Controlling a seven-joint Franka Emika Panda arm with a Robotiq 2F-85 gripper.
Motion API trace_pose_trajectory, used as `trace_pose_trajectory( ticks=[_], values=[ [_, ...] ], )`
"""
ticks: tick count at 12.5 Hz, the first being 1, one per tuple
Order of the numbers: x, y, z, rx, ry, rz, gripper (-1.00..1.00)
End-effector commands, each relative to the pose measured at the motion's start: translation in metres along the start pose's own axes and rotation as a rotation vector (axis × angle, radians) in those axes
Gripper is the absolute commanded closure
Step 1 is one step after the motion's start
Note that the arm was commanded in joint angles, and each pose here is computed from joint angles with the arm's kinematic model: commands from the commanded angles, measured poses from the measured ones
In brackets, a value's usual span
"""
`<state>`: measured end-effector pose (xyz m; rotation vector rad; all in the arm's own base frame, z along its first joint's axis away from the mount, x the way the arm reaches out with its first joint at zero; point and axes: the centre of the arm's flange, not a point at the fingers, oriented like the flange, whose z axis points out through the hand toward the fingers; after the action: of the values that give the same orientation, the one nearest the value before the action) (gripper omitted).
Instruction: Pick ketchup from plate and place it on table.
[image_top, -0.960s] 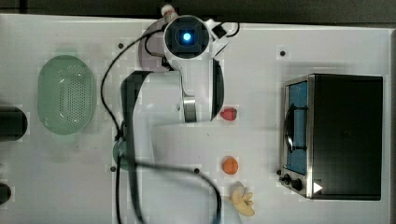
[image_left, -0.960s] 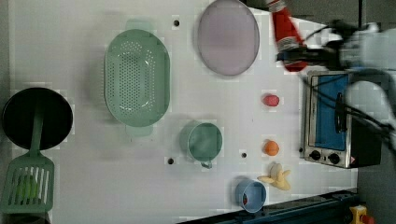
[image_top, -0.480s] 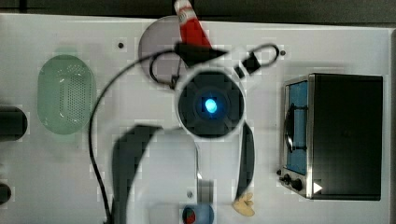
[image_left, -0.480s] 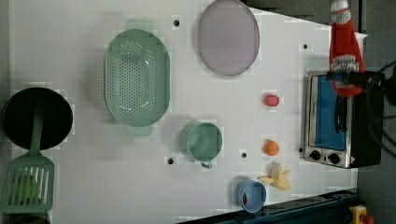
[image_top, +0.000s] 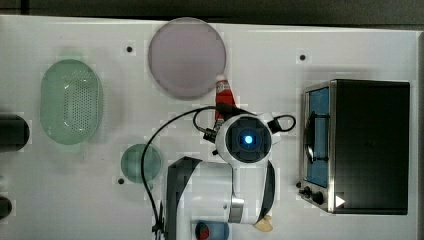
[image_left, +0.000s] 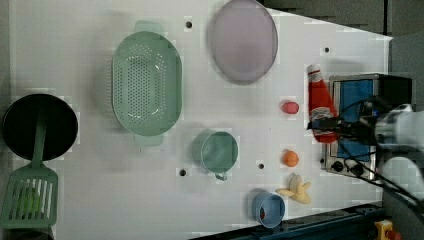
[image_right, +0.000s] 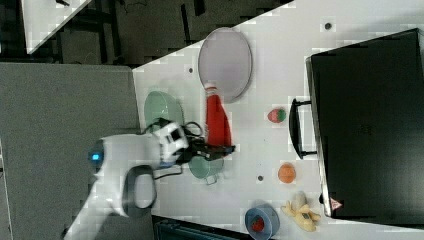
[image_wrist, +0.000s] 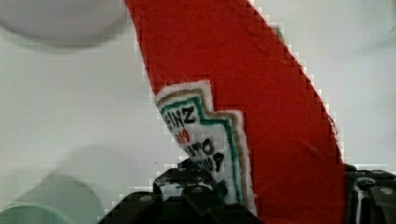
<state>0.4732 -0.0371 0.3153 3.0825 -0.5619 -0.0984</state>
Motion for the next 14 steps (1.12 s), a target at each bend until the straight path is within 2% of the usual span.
trace_pose_trajectory(
  ticks=[1,3,6,9,12,14],
  values=[
    [0.006,-0.012,0.034,0.010,0.021,0.063,-0.30],
    [0.012,-0.014,0.064,0.012,0.015,0.064,-0.30],
    [0.016,-0.017,0.094,0.027,0.043,0.063,-0.36],
    [0.014,-0.020,0.098,0.031,0.049,0.056,-0.98],
    [0.022,-0.028,0.059,0.041,0.082,0.067,-1.00],
    [0.028,-0.034,0.010,0.043,0.080,0.173,-1.00]
  ],
)
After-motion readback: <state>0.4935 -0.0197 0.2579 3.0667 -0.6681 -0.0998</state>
